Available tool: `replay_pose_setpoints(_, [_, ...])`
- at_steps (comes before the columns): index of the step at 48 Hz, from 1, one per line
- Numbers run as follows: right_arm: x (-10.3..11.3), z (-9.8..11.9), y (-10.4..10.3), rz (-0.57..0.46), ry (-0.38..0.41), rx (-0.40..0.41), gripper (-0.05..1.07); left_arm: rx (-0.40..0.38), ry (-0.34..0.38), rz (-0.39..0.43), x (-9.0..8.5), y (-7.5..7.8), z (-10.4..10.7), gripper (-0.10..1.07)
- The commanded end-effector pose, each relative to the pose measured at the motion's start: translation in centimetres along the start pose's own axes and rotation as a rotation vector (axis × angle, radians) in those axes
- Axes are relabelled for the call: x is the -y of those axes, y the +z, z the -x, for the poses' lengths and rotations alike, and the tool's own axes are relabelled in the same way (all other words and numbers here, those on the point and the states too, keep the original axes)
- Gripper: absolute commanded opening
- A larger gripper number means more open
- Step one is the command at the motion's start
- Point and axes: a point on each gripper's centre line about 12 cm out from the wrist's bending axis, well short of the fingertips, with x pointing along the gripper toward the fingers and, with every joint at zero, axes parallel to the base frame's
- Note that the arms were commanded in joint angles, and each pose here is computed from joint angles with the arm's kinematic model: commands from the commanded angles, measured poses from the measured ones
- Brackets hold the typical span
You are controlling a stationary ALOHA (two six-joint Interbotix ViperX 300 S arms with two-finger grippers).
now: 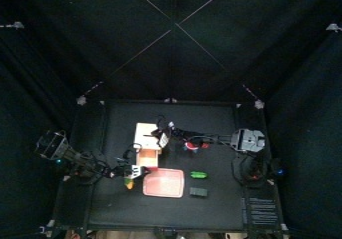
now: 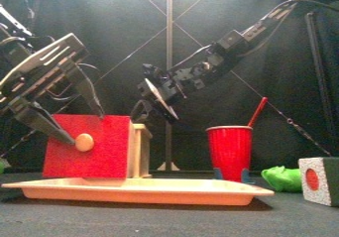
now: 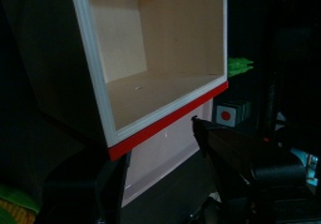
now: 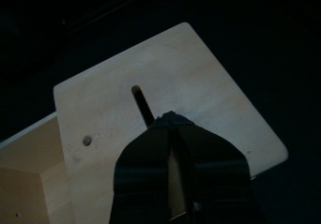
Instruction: Grab corn
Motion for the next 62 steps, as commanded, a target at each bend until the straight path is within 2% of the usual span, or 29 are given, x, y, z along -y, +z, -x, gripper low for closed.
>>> replay_pose_setpoints(1, [-0.4, 0.5, 1.8, 0.001, 0.01, 0.045, 0.03, -0.018, -0.029, -0.001, 0.6, -0.1, 0.6, 0.87])
replay_pose_setpoints(17, [-1.5, 1.1, 3.8, 0.015, 0.032, 0.095, 0.03, -0.12, -0.144, -0.075, 1.1, 0.0, 3.5, 0.87])
replay_pose_setpoints(30, [-2.2, 2.2, 4.8, 0.035, 0.048, 0.143, 0.03, -0.315, -0.29, -0.187, 0.6, -0.2, 7.6, 0.87])
replay_pose_setpoints(40, [-2.9, 4.0, 6.0, 0.034, 0.066, 0.217, 0.03, -0.317, -0.38, -0.252, 1.6, 0.9, 9.0, 0.87])
replay_pose_setpoints(53, [-3.3, 6.9, 5.7, 0.006, 0.077, 0.264, 0.03, -0.38, -0.401, -0.404, 3.7, 1.9, 9.5, 0.86])
replay_pose_setpoints(57, [-3.6, 8.0, 5.1, 0.003, 0.085, 0.269, 0.03, -0.394, -0.39, -0.454, 4.3, 2.6, 9.6, 0.86])
replay_pose_setpoints(62, [-3.7, 9.4, 4.3, -0.004, 0.092, 0.271, 0.03, -0.418, -0.356, -0.479, 4.6, 3.6, 9.6, 0.86])
